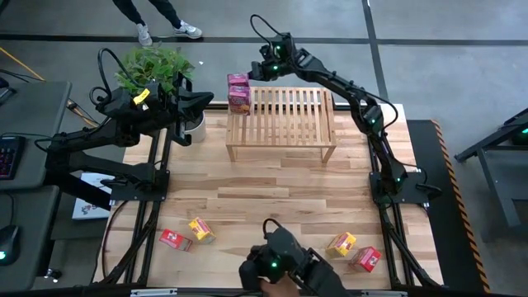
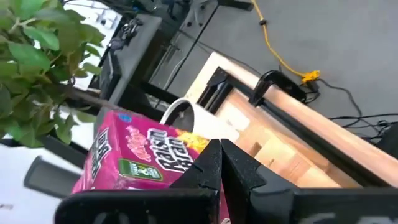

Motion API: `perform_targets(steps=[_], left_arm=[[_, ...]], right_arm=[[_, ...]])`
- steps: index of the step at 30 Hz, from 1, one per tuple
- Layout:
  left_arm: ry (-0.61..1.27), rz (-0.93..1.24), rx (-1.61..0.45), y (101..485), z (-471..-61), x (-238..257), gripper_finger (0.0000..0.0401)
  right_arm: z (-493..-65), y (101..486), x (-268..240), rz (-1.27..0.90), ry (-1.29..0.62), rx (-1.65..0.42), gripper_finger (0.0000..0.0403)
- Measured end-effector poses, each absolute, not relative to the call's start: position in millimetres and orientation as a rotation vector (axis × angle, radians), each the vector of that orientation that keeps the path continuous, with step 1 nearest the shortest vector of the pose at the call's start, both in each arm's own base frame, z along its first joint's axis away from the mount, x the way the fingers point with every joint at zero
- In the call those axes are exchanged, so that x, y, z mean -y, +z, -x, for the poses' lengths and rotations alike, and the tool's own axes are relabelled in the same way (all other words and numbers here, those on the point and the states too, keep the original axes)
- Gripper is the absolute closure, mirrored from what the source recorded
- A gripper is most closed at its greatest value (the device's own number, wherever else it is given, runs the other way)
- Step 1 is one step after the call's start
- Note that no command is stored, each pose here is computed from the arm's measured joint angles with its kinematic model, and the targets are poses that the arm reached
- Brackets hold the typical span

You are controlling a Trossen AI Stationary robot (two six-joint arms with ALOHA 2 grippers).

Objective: Stack cereal on shelf
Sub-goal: Put the violet cereal box aligned with the other violet cereal box on the shelf

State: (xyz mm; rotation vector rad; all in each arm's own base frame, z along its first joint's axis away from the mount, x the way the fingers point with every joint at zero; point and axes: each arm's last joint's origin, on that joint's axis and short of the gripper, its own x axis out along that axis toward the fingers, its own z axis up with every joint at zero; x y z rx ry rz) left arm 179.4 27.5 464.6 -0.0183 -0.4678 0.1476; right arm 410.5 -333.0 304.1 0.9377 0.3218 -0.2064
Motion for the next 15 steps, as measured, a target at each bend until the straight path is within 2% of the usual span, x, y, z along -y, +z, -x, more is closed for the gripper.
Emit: perform_targets(steps=[11, 15], left_arm=[[0.148, 0.019, 0.459, 463.8, -179.8, -27.6, 0.0401], [0.148, 0.019, 0.458, 463.8, -179.8, -27.6, 0.0401]], right_arm=[[-399.8, 298.6, 338.7, -0.957, -0.205, -0.389, 0.0403], [-388.1, 308.2, 342.1, -0.884, -0.236, -0.442, 0.0403]])
